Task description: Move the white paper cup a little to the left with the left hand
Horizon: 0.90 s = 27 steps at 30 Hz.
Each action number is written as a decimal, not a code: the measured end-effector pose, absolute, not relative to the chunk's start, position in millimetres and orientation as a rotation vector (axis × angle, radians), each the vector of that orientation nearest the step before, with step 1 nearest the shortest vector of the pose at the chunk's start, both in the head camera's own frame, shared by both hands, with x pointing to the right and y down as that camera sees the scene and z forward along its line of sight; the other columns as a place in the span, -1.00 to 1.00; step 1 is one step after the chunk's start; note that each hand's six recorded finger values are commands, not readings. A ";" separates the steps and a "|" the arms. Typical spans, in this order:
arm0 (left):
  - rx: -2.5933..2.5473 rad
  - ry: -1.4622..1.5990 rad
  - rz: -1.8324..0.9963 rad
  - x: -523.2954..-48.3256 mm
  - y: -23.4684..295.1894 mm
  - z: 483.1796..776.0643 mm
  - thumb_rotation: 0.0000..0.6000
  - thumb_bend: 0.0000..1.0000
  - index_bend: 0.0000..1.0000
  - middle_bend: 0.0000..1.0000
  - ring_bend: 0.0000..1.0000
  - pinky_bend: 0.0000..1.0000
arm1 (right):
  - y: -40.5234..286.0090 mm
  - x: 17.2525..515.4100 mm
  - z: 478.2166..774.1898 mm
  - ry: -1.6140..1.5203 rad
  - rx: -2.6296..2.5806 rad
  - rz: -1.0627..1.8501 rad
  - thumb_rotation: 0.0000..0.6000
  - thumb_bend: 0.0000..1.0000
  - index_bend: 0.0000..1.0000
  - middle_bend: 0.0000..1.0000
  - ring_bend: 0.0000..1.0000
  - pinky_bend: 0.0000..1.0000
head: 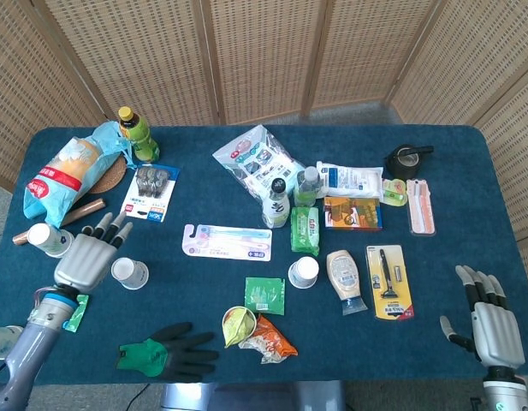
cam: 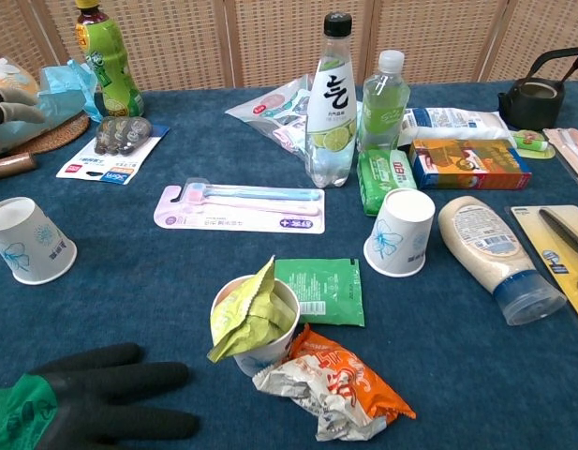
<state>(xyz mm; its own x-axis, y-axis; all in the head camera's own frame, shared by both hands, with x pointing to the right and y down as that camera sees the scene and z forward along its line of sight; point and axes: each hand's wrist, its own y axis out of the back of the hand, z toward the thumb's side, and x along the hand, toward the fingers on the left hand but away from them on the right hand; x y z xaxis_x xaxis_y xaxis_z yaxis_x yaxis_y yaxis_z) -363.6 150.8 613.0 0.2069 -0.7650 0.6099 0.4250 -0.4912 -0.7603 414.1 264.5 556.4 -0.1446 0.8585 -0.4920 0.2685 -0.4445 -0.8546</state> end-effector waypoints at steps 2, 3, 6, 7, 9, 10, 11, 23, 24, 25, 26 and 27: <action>-1.540 0.432 -1.515 -372.4 152.6 609.1 1.00 -0.22 -1.00 -0.99 -0.87 -0.34 | 262.5 414.5 556.2 -1.258 -1.636 1.627 1.00 -0.24 -1.00 -0.95 -1.00 -1.00; -1.577 0.491 -1.528 -379.1 154.3 606.4 1.00 -0.22 -1.00 -0.99 -0.87 -0.34 | 261.5 414.9 556.1 -1.252 -1.629 1.629 1.00 -0.23 -1.00 -0.95 -1.00 -1.00; -1.647 0.616 -1.552 -394.6 159.2 600.3 1.00 -0.22 -1.00 -0.97 -0.86 -0.34 | 258.3 417.6 556.8 -1.240 -1.600 1.639 1.00 -0.23 -1.00 -0.95 -1.00 -1.00; -1.672 0.665 -1.560 -401.5 161.9 597.7 1.00 -0.22 -1.00 -0.96 -0.86 -0.34 | 257.2 418.5 557.1 -1.241 -1.593 1.642 1.00 -0.23 -1.00 -0.95 -1.00 -1.00; -1.705 0.744 -1.574 -414.4 167.3 593.8 1.00 -0.22 -1.00 -0.95 -0.85 -0.34 | 254.9 419.6 557.8 -1.242 -1.584 1.642 1.00 -0.23 -1.00 -0.95 -1.00 -1.00; -1.715 0.774 -1.581 -420.3 169.9 592.3 1.00 -0.22 -1.00 -0.95 -0.85 -0.34 | 254.3 420.0 557.9 -1.241 -1.581 1.643 1.00 -0.23 -1.00 -0.95 -1.00 -1.00; -1.721 0.803 -1.588 -426.2 172.7 591.0 1.00 -0.22 -1.00 -0.94 -0.85 -0.35 | 253.4 420.7 557.6 -1.240 -1.575 1.642 1.00 -0.23 -1.00 -0.95 -1.00 -1.00; -1.744 1.100 -1.641 -495.3 217.9 574.1 1.00 -0.22 -1.00 -0.87 -0.84 -0.41 | 251.8 421.5 544.8 -1.238 -1.541 1.603 1.00 -0.23 -1.00 -0.95 -1.00 -1.00; -1.742 1.125 -1.634 -500.7 222.1 571.0 1.00 -0.22 -1.00 -0.86 -0.84 -0.42 | 252.0 420.6 544.6 -1.236 -1.545 1.600 1.00 -0.23 -1.00 -0.95 -1.00 -1.00; -1.739 1.140 -1.629 -504.4 225.4 568.6 1.00 -0.22 -1.00 -0.86 -0.84 -0.42 | 252.3 419.6 544.5 -1.235 -1.549 1.597 1.00 -0.23 -1.00 -0.95 -1.00 -1.00; -1.735 1.149 -1.623 -507.5 228.5 566.2 1.00 -0.22 -1.00 -0.86 -0.83 -0.42 | 252.5 418.4 544.5 -1.233 -1.554 1.594 1.00 -0.23 -1.00 -0.95 -1.00 -1.00; -1.733 1.154 -1.616 -509.5 231.0 564.1 1.00 -0.22 -1.00 -0.86 -0.83 -0.42 | 252.8 416.9 544.6 -1.231 -1.559 1.592 1.00 -0.24 -1.00 -0.95 -1.00 -1.00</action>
<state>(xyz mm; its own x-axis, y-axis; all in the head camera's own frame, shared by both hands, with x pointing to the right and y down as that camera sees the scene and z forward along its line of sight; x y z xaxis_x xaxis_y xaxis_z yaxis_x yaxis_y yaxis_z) -509.5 231.0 564.1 -0.0639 -0.8372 0.5432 -0.2421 -0.5150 -0.8223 416.9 252.8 544.6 -0.1419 0.8923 -0.4287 0.1906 -0.4003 -0.8963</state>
